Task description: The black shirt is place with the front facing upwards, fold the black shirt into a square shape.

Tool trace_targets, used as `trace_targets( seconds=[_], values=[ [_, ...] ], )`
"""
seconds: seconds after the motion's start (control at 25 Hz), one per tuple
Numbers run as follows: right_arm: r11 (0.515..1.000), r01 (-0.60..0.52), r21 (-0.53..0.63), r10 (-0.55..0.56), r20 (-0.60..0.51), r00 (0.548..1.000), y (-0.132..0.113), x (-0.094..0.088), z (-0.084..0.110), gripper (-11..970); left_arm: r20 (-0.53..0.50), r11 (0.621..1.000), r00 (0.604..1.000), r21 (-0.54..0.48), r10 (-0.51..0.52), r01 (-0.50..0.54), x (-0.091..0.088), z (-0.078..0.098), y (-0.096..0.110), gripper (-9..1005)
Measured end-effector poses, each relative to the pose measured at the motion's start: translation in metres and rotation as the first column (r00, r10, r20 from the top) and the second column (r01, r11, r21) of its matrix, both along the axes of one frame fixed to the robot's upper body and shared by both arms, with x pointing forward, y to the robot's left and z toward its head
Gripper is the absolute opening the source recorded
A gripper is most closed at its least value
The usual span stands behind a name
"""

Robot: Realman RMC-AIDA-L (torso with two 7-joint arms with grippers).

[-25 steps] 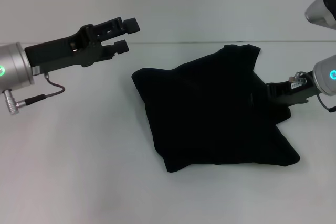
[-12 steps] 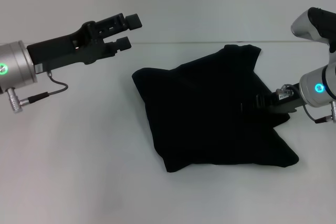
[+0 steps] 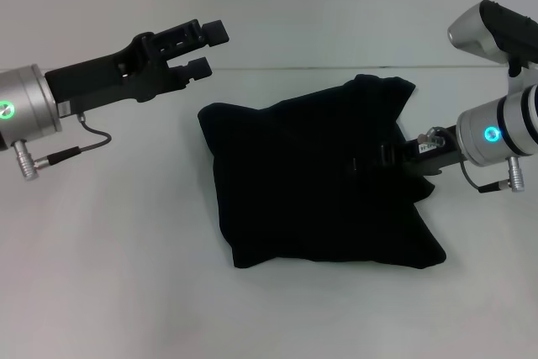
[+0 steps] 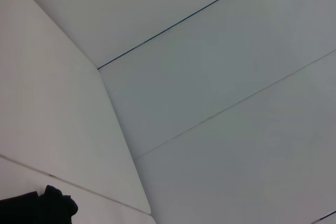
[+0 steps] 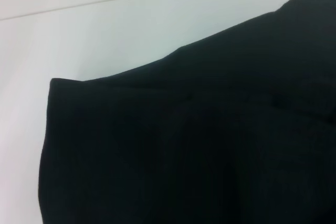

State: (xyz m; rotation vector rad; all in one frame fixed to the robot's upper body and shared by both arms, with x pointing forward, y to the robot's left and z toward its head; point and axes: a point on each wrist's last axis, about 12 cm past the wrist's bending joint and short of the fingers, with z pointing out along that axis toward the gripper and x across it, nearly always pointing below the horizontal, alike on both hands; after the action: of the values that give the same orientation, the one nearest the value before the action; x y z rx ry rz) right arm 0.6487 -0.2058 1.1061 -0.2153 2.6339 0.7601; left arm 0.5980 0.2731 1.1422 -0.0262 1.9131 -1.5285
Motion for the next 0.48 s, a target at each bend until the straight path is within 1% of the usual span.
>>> trace_targets(
  seconds=[0.28, 0.48],
  values=[
    [1.0, 0.0, 0.023, 0.0, 0.005, 1.0, -0.0007, 0.0009, 0.0034, 701, -0.001, 1.0, 1.0, -0.001, 0.012, -0.012, 0.0002, -0.0009, 0.0011, 901],
    [0.999, -0.04, 0.008, 0.041, -0.041, 0.998, -0.0063, -0.0047, 0.0053, 699, -0.001, 1.0, 1.0, -0.007, 0.021, -0.021, -0.0005, -0.0013, 0.0028, 901]
  ],
)
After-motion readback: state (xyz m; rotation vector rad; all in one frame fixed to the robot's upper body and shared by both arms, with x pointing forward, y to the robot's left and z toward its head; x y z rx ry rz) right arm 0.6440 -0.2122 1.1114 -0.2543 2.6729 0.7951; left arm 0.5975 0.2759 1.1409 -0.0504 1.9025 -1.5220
